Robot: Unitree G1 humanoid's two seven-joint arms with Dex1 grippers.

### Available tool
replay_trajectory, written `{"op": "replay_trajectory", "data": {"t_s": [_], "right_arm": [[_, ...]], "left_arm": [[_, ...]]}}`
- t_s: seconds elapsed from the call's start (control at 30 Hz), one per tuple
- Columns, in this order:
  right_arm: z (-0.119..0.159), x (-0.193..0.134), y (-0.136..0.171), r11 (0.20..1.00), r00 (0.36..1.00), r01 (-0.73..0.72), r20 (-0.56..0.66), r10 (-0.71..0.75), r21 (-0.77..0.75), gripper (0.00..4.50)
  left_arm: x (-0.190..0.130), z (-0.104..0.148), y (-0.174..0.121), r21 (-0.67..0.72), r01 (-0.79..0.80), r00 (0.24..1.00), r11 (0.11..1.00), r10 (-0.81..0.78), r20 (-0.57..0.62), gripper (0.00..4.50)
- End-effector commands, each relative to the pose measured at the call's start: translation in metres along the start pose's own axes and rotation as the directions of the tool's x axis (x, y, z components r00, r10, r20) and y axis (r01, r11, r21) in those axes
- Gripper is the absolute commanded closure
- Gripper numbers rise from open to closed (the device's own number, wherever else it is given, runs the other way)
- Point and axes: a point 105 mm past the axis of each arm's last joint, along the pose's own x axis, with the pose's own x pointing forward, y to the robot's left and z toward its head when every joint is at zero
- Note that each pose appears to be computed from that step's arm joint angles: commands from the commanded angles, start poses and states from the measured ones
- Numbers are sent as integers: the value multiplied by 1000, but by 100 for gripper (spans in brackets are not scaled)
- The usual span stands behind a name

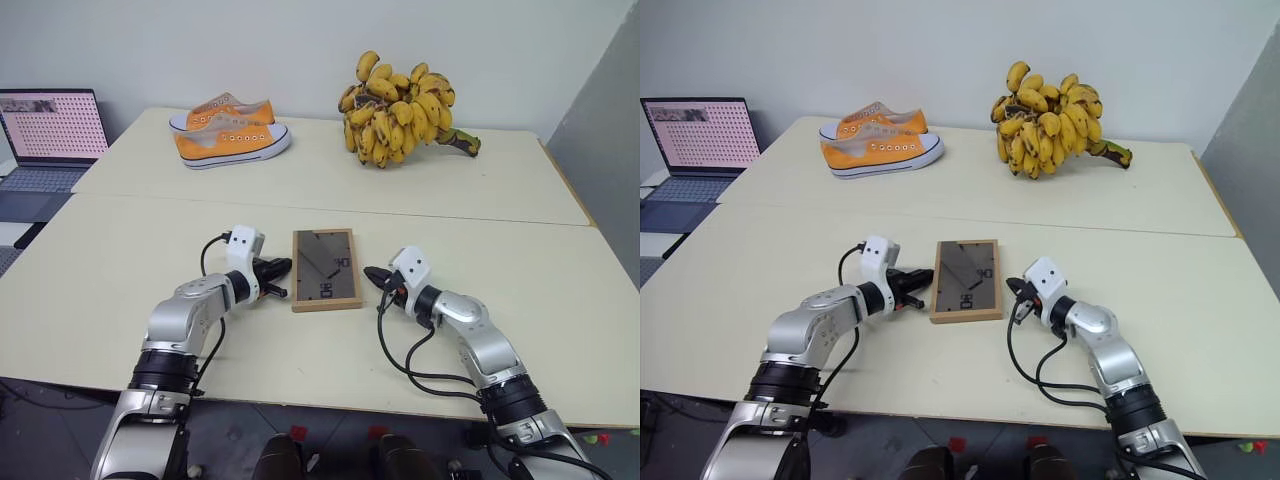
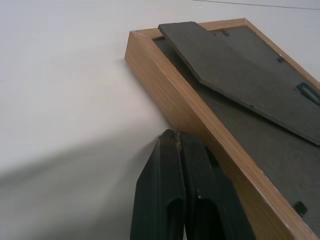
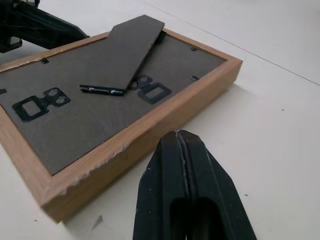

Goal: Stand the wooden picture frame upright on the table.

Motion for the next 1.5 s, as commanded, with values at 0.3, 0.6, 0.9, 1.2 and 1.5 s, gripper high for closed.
{"op": "replay_trajectory", "data": {"t_s": [0.3, 0.6, 0.9, 1.2, 1.5], "right_arm": [[8, -28, -23, 995, 997, 83, 2, -83, -61, 450], [18, -70, -46, 981, 996, 30, -75, -45, -193, 450], [15, -76, -46, 980, 995, 13, -99, -33, -201, 450], [4, -77, -42, 982, 993, 21, -112, -42, -190, 450], [2, -71, -42, 983, 993, 53, -98, -71, -178, 450]], "left_arm": [[2, 14, -20, 68, 119, 993, 991, -118, -31, 447], [-73, 31, -38, -99, 216, 952, 971, -232, -200, 447], [-85, 51, -28, -295, 256, 934, 920, -314, -170, 397], [-78, 45, -31, -401, 283, 919, 871, -366, -147, 202], [-65, 24, -21, -471, 201, 916, 859, -335, -219, 119]]}}
